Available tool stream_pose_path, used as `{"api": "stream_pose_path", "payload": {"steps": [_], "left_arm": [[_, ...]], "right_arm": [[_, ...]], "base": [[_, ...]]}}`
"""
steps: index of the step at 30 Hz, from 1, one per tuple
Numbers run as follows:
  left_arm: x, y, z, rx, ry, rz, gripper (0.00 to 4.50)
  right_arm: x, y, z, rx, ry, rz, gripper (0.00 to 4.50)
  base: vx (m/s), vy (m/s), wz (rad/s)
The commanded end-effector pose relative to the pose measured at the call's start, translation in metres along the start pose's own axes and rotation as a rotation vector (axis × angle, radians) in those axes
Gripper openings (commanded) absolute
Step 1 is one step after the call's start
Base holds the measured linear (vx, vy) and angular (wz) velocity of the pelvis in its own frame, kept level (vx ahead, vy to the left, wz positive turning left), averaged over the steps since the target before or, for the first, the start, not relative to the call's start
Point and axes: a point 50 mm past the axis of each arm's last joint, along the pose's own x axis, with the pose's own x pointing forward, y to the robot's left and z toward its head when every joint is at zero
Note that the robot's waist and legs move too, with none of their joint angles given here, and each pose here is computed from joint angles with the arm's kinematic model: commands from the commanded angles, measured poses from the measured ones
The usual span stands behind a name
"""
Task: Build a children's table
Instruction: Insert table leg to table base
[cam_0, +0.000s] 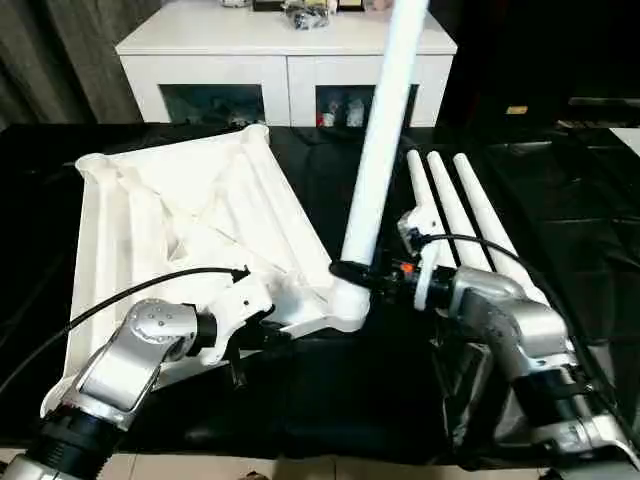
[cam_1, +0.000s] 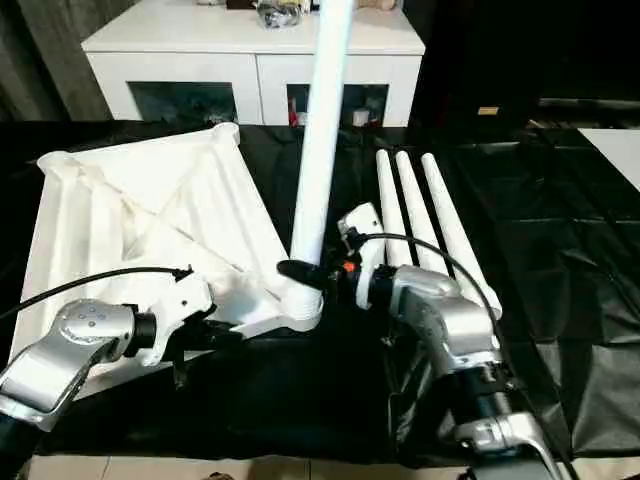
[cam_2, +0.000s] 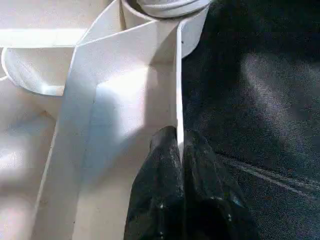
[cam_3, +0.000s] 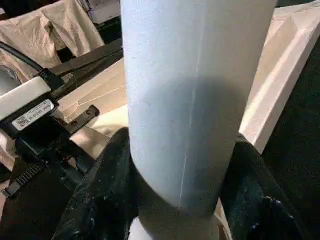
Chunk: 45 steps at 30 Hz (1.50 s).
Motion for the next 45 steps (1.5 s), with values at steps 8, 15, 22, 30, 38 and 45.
{"api": "stream_pose_path", "payload": {"steps": [8,15,22,30,38,45], "left_arm": [[0.003,-0.006,0.003,-0.025,-0.05,-0.03,0.0],[0.003,-0.003,0.005,-0.033,-0.06,-0.014,0.0],[0.004,0.004,0.008,-0.053,-0.083,0.028,0.0],[0.002,0.01,0.012,-0.067,-0.095,0.062,0.0],[0.0,0.008,0.011,-0.049,-0.073,0.053,0.0],[0.001,0.003,0.009,-0.041,-0.065,0.05,0.0]], "right_arm": [[0.003,-0.008,-0.015,0.038,0.004,-0.035,1.84],[0.002,-0.009,-0.025,0.059,-0.02,-0.056,1.84],[-0.001,-0.001,-0.042,0.046,-0.089,-0.091,1.84],[-0.004,0.01,-0.053,-0.014,-0.144,-0.141,1.84],[0.001,0.023,-0.061,-0.127,0.029,-0.064,1.84],[0.004,0.021,-0.052,-0.165,0.145,0.026,1.84]], "base": [[0.0,0.0,0.0],[0.0,0.0,0.0],[0.0,0.0,0.0],[0.0,0.0,0.0],[0.0,0.0,0.0],[0.0,0.0,0.0]]}}
